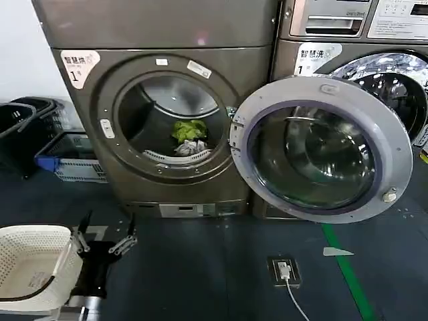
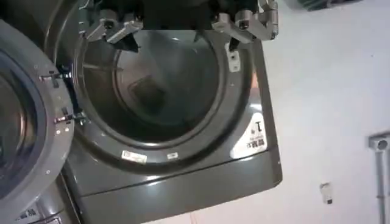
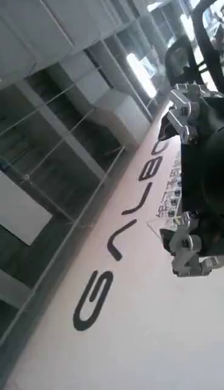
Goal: Grasp the clothes from the dryer.
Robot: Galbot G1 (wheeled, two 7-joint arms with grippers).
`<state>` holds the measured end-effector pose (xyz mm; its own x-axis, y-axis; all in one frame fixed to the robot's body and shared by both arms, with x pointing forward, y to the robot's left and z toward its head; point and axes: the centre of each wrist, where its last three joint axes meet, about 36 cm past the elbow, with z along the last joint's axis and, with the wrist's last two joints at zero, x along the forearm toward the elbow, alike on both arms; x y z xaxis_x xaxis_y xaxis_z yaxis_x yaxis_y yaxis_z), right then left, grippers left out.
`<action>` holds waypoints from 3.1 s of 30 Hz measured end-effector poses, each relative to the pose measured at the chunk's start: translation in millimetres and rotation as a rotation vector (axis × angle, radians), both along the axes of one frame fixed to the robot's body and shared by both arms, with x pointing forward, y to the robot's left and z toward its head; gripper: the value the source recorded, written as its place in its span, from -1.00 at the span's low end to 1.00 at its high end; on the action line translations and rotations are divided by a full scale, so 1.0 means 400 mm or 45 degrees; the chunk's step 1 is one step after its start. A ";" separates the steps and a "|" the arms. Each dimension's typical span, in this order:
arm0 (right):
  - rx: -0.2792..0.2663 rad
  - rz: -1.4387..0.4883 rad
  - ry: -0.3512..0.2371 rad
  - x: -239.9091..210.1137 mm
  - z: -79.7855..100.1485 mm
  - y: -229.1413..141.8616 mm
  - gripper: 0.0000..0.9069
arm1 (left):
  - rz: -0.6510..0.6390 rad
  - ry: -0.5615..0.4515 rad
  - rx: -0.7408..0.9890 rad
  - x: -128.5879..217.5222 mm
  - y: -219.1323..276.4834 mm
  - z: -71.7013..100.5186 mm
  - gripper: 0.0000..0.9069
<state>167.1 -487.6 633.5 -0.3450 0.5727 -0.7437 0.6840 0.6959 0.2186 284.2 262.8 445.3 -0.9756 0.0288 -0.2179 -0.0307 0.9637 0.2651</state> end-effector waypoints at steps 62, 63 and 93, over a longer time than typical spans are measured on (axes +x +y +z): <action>-0.015 0.025 0.011 0.021 -0.005 0.015 1.00 | -0.002 0.001 0.003 0.002 0.003 -0.005 1.00; -0.015 0.025 0.011 0.021 -0.005 0.015 1.00 | -0.002 0.001 0.003 0.003 0.003 -0.005 1.00; -0.019 0.026 0.008 0.024 -0.005 0.017 1.00 | -0.007 0.003 0.003 0.004 0.003 -0.006 1.00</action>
